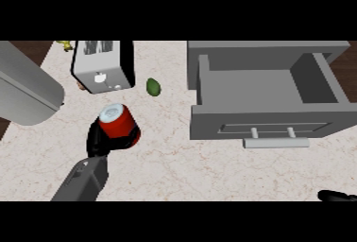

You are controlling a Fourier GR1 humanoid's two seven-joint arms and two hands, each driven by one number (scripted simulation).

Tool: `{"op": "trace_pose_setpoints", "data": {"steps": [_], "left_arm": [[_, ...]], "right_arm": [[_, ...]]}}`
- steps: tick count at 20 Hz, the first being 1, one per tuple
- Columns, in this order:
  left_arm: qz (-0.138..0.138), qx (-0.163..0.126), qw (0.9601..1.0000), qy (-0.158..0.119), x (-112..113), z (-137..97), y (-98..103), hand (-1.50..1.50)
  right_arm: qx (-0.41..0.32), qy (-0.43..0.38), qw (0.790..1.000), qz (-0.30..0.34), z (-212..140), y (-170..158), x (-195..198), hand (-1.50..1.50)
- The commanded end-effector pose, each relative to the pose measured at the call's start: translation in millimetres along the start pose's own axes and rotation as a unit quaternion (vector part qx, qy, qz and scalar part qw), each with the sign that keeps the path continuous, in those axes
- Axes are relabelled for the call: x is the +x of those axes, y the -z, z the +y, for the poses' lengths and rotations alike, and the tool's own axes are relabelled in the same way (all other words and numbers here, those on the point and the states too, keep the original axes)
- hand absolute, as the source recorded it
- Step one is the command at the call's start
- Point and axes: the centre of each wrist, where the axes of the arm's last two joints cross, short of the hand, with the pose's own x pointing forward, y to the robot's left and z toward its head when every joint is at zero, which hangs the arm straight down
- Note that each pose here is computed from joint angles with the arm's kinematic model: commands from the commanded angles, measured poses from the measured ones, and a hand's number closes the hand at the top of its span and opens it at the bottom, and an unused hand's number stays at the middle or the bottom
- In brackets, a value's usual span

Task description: Pick up the can, place it into the drawer and close the drawer

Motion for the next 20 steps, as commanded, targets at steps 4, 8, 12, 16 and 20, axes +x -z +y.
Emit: {"op": "trace_pose_setpoints", "data": {"steps": [4, 8, 12, 16, 20], "left_arm": [[-0.010, -0.090, 0.9957, -0.021, 21.2, -57.9, 29.0, 1.50], [-0.028, -0.102, 0.9939, -0.030, 33.9, -27.2, 44.2, 1.50], [-0.017, -0.148, 0.9886, -0.025, 78.7, -86.8, 62.8, 1.50], [-0.061, -0.151, 0.9866, 0.007, 106.1, -114.9, 63.2, 1.50], [-0.059, -0.178, 0.9823, 0.000, 146.3, -129.2, 60.6, 1.50]], "right_arm": [[-0.010, -0.008, 1.000, -0.008, -6.4, 6.8, 11.1, -1.50], [-0.019, -0.007, 1.000, -0.010, -7.6, -5.5, 12.8, -1.50], [-0.019, -0.019, 1.000, 0.002, -4.3, -14.0, -5.6, -1.50], [-0.028, -0.022, 0.999, 0.000, -7.9, -1.3, 9.3, -1.50], [-0.020, -0.024, 0.999, -0.009, -6.8, -9.2, 19.2, -1.50]]}}
